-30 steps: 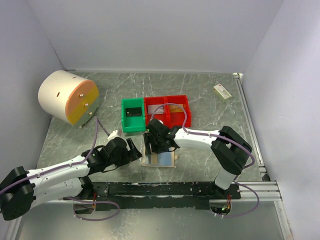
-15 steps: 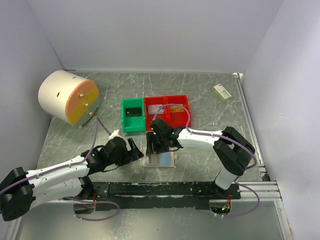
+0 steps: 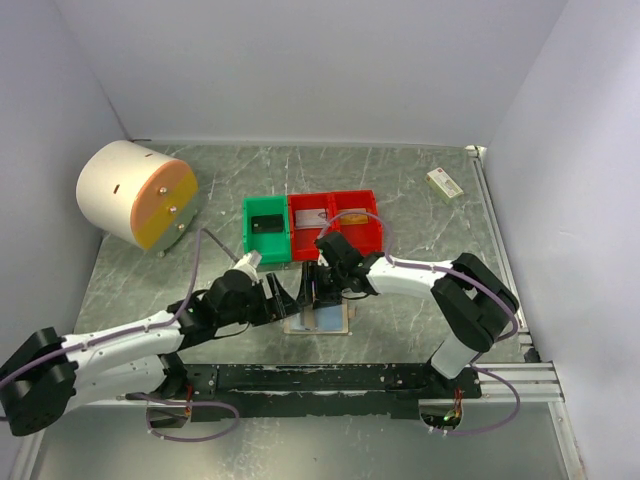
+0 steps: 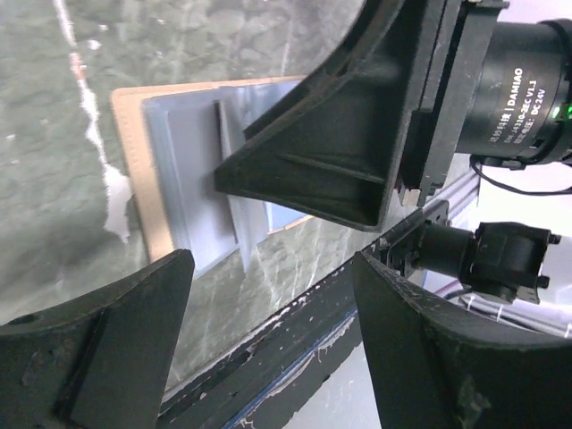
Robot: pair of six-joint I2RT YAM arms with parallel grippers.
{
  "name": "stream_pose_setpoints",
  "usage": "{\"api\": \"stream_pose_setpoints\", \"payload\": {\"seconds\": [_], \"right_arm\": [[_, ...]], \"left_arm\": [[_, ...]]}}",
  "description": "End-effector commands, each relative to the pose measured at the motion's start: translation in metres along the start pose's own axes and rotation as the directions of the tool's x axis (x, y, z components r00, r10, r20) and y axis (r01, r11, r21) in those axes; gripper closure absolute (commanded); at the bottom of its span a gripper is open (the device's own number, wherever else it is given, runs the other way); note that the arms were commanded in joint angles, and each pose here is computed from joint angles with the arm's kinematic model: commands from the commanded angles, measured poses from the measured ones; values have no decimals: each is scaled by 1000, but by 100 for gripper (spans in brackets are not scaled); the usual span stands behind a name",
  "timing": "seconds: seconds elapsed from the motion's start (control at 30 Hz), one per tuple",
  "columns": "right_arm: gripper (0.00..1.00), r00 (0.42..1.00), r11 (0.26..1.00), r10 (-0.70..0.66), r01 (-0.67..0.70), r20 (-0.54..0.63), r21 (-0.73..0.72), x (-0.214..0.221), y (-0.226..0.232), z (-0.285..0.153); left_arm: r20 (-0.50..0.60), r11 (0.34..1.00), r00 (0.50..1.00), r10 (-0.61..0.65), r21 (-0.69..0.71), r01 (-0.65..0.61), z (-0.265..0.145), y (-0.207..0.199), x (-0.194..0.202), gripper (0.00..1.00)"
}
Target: Take the credit cards out of the card holder
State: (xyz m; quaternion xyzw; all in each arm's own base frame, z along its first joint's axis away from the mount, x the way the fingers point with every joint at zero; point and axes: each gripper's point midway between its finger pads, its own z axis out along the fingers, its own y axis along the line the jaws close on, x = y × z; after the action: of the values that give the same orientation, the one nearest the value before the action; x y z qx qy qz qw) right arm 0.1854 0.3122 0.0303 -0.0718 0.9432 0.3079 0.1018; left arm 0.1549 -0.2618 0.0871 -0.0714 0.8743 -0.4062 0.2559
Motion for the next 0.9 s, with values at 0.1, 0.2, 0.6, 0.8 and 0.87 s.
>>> {"api": "stream_pose_setpoints", "payload": {"seconds": [0.1, 0.2, 0.6, 0.8, 0.87], "right_arm": [[47, 1000, 1000, 15, -15, -27, -2, 8, -5, 1], [47, 999, 1000, 17, -17, -29, 3, 9, -7, 2], [46, 999, 1000, 14, -14, -33, 8, 9, -8, 2], [45, 999, 1000, 11, -10, -35, 7, 8, -7, 2], [44, 999, 1000, 7, -7, -34, 2, 7, -5, 1]], "left_arm": [[-51, 982, 997, 54, 183, -44, 13, -37, 5, 24], [-58, 985, 997, 55, 170, -44, 17, -36, 6, 26], [-130, 988, 991, 38, 151, -18, 40, -27, 23, 31], [-139, 991, 990, 37, 132, -18, 48, -26, 24, 44], [-138, 992, 990, 31, 123, -14, 49, -25, 24, 47]]}}
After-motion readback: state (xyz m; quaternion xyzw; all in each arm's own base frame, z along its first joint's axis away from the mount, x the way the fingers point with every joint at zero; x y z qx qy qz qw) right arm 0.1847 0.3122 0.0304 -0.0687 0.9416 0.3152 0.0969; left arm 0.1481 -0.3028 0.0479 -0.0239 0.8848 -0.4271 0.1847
